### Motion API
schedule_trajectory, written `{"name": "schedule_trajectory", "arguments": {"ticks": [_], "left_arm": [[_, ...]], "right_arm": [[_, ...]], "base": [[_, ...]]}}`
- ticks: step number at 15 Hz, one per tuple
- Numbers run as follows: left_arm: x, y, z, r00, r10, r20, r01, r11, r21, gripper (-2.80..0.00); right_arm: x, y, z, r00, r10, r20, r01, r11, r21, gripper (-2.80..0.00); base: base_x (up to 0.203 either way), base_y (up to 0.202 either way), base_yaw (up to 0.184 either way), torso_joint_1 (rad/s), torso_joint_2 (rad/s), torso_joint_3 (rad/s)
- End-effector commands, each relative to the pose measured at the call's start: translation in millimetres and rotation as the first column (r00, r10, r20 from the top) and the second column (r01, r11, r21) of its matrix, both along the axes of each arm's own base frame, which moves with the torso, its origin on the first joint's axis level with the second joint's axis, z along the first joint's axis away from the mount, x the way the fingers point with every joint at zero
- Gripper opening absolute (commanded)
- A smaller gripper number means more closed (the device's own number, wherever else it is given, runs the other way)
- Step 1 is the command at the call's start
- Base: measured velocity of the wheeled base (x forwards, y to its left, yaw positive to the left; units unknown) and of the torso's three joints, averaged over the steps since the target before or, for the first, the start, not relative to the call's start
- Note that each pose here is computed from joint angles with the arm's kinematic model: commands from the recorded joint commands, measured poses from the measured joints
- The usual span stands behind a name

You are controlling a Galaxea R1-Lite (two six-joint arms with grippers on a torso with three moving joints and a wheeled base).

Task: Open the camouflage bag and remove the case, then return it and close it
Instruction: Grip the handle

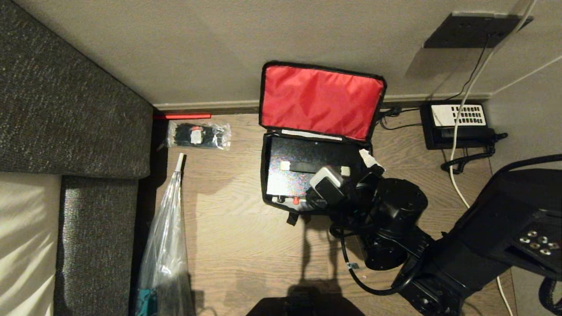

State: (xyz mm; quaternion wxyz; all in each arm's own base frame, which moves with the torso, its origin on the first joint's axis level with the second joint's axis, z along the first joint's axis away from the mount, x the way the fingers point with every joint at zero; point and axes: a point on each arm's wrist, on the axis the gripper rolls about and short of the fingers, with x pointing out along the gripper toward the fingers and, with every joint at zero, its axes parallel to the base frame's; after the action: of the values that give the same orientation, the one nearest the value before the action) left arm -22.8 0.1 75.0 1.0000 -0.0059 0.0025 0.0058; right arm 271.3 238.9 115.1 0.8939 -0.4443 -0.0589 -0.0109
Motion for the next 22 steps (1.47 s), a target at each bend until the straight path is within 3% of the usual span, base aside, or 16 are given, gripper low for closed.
{"name": "schedule_trajectory", "arguments": {"ticks": [1,7,9,10,14,16,18,22], "left_arm": [[0,0,-1,1.0,0.001,-0.001,-0.001,1.0,0.0,-2.8],[0,0,-1,1.0,0.001,-0.001,-0.001,1.0,0.0,-2.8],[0,0,-1,1.0,0.001,-0.001,-0.001,1.0,0.0,-2.8],[0,0,-1,1.0,0.001,-0.001,-0.001,1.0,0.0,-2.8],[0,0,-1,1.0,0.001,-0.001,-0.001,1.0,0.0,-2.8],[0,0,-1,1.0,0.001,-0.001,-0.001,1.0,0.0,-2.8],[0,0,-1,1.0,0.001,-0.001,-0.001,1.0,0.0,-2.8],[0,0,-1,1.0,0.001,-0.001,-0.001,1.0,0.0,-2.8]], "right_arm": [[4,5,-13,1.0,-0.011,-0.016,0.01,0.997,-0.076,0.0],[12,21,2,0.998,0.024,0.064,-0.009,0.972,-0.235,0.0],[15,23,11,0.995,0.016,0.102,0.02,0.939,-0.345,0.0],[18,24,18,0.992,0.001,0.124,0.045,0.929,-0.368,0.0],[35,37,21,0.993,-0.037,0.112,0.071,0.947,-0.314,0.0],[40,37,12,0.996,-0.08,0.03,0.085,0.936,-0.342,0.0],[48,39,9,0.996,-0.092,-0.021,0.083,0.957,-0.278,0.0],[65,45,-6,0.99,-0.099,-0.098,0.072,0.967,-0.246,0.0]], "base": [[0.0,0.0,0.0,0.0,0.0,0.0],[0.0,0.0,0.0,0.0,0.0,0.0],[0.0,0.0,0.0,0.0,0.0,0.0],[0.0,0.0,0.0,0.0,0.0,0.0],[0.0,0.0,0.0,0.0,0.0,0.0],[0.0,0.0,0.0,0.0,0.0,0.0],[0.0,0.0,0.0,0.0,0.0,0.0],[0.0,0.0,0.0,0.0,0.0,0.0]]}}
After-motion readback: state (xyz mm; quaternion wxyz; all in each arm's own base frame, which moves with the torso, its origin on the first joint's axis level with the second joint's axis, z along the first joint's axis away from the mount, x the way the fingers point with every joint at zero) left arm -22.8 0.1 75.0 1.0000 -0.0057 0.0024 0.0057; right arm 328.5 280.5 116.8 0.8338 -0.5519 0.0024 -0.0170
